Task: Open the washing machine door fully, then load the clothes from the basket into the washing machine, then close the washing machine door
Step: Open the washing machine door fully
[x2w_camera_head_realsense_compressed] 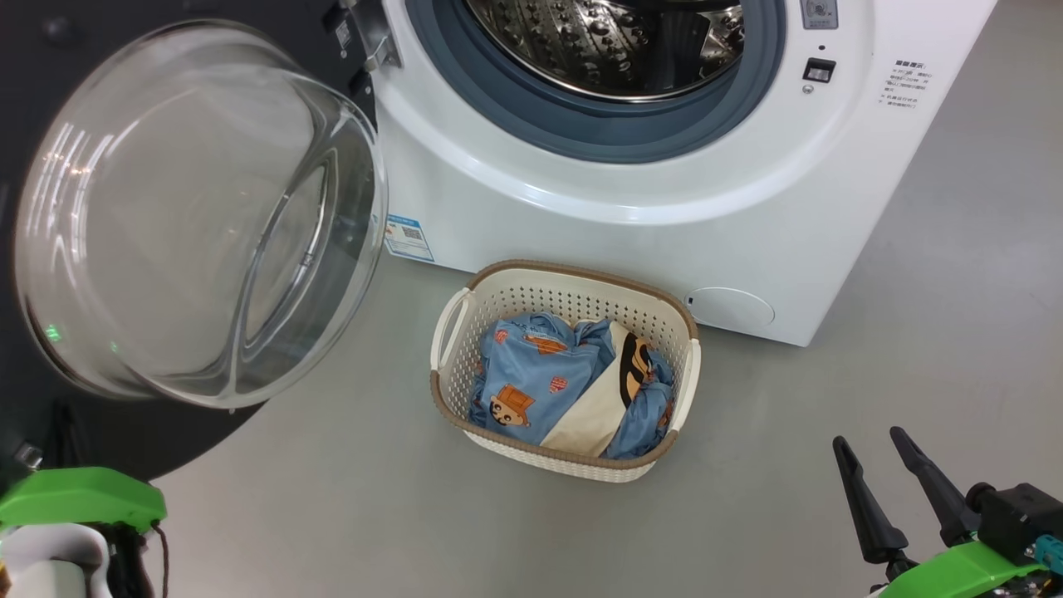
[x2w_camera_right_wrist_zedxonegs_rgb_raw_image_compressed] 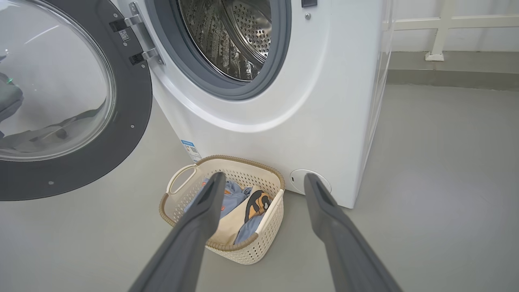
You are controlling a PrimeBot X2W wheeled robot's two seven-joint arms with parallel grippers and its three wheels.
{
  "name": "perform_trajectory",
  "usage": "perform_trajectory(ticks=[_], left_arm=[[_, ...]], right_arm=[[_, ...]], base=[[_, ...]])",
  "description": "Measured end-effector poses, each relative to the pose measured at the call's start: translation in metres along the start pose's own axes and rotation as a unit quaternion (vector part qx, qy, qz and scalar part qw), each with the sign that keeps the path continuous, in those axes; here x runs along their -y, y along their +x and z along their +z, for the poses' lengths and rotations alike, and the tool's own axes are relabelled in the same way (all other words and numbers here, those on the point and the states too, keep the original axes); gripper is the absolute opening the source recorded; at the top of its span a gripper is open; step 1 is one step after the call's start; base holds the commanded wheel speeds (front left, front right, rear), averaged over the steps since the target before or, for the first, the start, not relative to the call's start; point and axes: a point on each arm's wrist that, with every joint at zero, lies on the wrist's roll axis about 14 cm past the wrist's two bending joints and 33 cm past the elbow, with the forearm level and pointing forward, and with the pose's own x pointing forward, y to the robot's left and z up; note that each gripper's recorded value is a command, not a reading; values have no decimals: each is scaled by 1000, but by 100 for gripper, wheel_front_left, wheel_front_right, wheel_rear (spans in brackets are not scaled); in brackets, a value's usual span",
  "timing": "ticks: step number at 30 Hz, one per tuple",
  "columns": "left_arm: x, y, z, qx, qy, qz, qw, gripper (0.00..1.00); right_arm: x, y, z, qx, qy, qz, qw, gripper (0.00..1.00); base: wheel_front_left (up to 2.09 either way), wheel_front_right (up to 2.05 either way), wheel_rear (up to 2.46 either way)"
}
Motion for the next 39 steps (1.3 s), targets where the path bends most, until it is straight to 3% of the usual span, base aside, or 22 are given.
perform_trajectory(ticks=[39], left_arm=[[-39, 40, 31, 20, 32, 67, 997, 0]], right_arm=[[15, 8, -5, -6, -8, -2, 1000, 100]], base=[[0, 0, 0]])
